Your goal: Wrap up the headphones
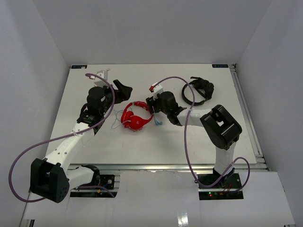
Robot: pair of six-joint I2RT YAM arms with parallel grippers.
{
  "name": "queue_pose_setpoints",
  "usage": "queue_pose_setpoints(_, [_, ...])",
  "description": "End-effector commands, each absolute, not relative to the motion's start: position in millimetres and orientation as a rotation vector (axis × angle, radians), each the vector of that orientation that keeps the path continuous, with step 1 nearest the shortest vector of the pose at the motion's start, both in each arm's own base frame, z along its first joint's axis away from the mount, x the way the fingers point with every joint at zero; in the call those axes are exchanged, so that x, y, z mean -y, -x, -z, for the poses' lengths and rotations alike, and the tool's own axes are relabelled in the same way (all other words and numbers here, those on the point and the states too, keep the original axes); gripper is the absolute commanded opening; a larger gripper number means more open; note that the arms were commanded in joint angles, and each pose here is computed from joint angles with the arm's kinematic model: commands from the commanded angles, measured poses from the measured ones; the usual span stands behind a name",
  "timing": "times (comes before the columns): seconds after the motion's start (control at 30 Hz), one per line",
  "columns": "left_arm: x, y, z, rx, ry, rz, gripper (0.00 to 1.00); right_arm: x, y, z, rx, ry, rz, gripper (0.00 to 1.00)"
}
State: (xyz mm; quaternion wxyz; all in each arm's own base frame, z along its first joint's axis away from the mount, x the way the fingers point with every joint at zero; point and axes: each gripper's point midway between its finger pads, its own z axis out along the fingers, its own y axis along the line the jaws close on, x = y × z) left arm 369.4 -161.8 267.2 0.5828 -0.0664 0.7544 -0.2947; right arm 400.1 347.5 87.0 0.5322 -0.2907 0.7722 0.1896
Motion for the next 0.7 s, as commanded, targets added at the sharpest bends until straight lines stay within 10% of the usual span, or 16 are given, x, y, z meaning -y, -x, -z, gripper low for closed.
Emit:
queue_pose_setpoints(0.0, [160.6,-370.1,-272.9,-1.731,0.146,0.684,0.84,-369.4,-397.4,-100.2,-1.766,0.765,-0.545,0.65])
queue_pose_setpoints(0.3, [159.5,-372.7,-267.0,-1.740,0.150,0.669,0.84,-367.7,-412.4,-76.1,-1.826,0.717,-0.488,0.51])
queue_pose_setpoints(0.5, [159.4,-372.8,-267.8,-1.738,0.150,0.668,0.84,-361.1,-422.4,-91.3,-1.797,0.689,-0.419,0.08])
queue_pose_setpoints(0.67, [159.4,-372.3,-270.7,-1.735,0.150,0.671,0.85,-347.5,-420.5,-129.3,-1.738,0.636,-0.385,0.08])
